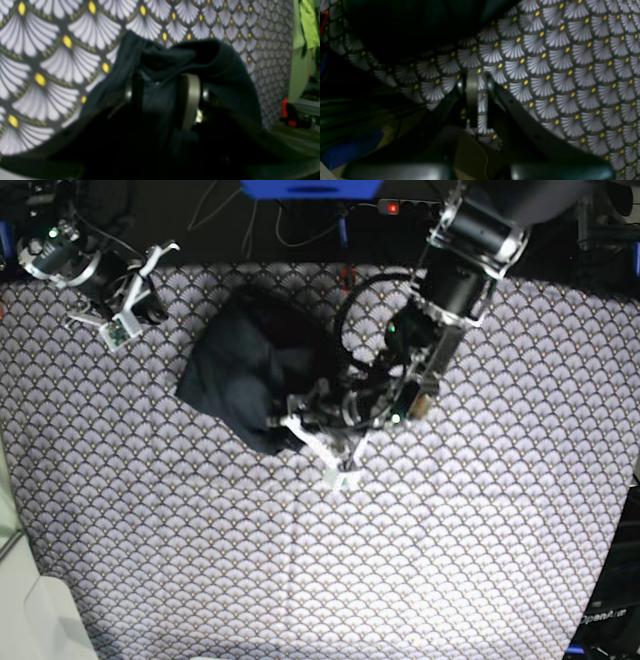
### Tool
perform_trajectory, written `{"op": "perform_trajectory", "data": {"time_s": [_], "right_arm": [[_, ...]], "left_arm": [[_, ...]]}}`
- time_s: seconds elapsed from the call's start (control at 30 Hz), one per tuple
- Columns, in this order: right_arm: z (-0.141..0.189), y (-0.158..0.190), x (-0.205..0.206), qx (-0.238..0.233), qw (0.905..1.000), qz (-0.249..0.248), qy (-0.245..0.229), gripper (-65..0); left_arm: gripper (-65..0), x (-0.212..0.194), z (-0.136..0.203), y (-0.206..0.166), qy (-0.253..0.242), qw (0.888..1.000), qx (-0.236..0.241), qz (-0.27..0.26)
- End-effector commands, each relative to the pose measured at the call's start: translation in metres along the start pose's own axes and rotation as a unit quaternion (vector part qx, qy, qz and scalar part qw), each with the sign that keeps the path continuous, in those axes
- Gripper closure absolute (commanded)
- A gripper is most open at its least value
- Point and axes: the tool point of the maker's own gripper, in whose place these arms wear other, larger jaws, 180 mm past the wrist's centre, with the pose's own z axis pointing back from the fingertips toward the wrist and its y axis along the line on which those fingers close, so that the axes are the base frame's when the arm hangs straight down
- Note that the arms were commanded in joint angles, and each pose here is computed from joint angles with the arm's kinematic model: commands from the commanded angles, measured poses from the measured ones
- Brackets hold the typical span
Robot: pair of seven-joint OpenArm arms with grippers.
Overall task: Fold the T-shirt properly
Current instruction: 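Grasp the bundle's corner with the left gripper and rotate it, then press the bundle's sides with both grippers to square it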
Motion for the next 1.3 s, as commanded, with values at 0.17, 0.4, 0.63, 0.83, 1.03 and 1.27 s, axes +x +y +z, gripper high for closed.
{"op": "perform_trajectory", "data": {"time_s": [0.17,0.4,0.63,0.83,1.03,1.27], "right_arm": [[0.003,-0.004,0.011,-0.002,0.9998,0.008,-0.020,-2.8],[0.001,-0.021,0.036,-0.019,0.9984,0.029,-0.044,-2.8],[0.000,-0.052,0.064,-0.045,0.9953,0.063,-0.059,-2.8],[-0.016,-0.094,0.076,-0.067,0.9953,0.047,-0.053,-2.8],[-0.040,-0.132,0.075,-0.079,0.9962,0.009,-0.035,-2.8],[-0.080,-0.118,0.067,-0.054,0.9985,0.011,-0.006,-2.8]], "left_arm": [[-23.8,0.038,0.025,-0.005,-0.020,0.999,-0.003,-0.040],[-23.8,0.022,0.071,0.022,-0.031,0.999,0.017,-0.012],[-23.8,0.000,0.126,0.039,-0.033,0.998,0.029,0.033],[-23.8,-0.048,0.130,0.034,-0.002,0.998,0.025,0.060],[-23.8,-0.065,0.118,0.036,0.000,0.995,0.024,0.094],[-23.8,-0.062,0.094,0.019,0.006,0.992,-0.001,0.125]]}}
